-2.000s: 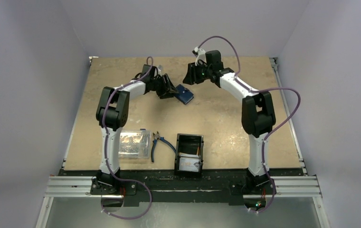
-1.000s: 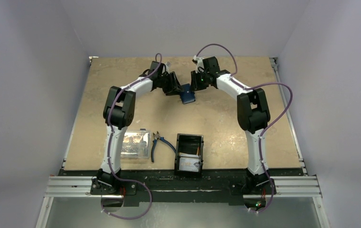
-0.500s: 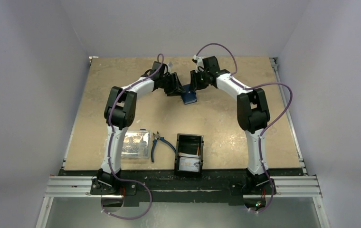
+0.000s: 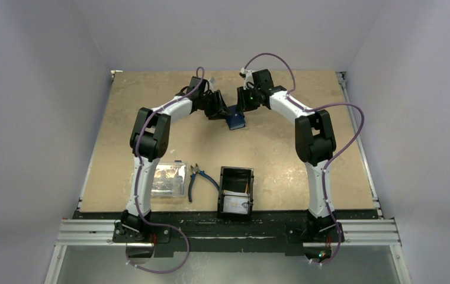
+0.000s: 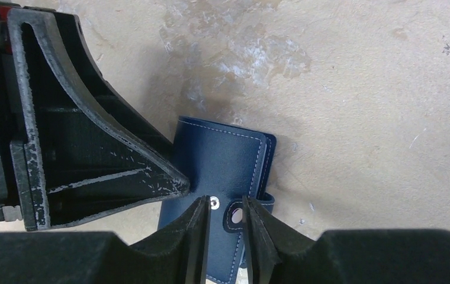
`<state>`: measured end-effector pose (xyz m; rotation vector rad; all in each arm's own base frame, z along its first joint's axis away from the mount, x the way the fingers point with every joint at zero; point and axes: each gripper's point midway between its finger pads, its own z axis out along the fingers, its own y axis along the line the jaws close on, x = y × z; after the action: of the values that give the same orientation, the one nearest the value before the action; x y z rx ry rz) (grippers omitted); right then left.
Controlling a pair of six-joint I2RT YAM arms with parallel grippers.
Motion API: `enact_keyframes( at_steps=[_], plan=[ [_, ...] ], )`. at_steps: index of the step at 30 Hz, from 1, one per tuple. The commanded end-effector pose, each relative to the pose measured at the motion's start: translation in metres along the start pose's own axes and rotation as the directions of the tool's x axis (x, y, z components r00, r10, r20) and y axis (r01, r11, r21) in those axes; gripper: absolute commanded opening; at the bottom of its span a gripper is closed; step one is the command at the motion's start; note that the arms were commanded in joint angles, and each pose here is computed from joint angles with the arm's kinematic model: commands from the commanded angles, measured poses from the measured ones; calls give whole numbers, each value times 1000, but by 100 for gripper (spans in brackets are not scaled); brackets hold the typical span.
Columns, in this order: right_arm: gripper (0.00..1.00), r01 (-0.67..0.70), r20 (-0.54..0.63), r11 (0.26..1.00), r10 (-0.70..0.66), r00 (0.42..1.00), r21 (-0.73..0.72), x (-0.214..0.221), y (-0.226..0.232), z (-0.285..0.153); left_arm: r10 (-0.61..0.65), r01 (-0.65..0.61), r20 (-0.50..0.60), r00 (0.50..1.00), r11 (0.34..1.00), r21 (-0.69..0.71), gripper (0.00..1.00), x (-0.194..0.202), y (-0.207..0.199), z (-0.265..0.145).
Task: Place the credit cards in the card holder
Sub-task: Close the card holder at the center of the board.
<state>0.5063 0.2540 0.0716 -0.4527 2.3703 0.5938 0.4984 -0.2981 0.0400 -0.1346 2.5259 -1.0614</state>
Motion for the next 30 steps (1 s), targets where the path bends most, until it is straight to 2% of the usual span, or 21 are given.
enact_keyframes(
  at_steps=[1,5,13,20,30],
  plan=[
    [34,28,6,999,-28,1000,15,-6,1,-4,43,-42,-9,999,999,14,45,1,-5,5],
    [32,23,3,1000,-23,1000,13,-4,1,-3,42,-42,-11,999,999,15,45,2,-5,5],
    [24,20,-5,1000,-21,1000,-18,-1,5,0,43,-43,-13,999,999,19,45,2,-5,5],
    [31,20,-18,1000,-20,1000,-3,4,2,0,41,-41,-17,999,999,21,45,3,-5,6],
    [27,21,-26,1000,-21,999,1,7,0,2,36,-36,-22,999,999,28,45,4,-5,7]
  ],
)
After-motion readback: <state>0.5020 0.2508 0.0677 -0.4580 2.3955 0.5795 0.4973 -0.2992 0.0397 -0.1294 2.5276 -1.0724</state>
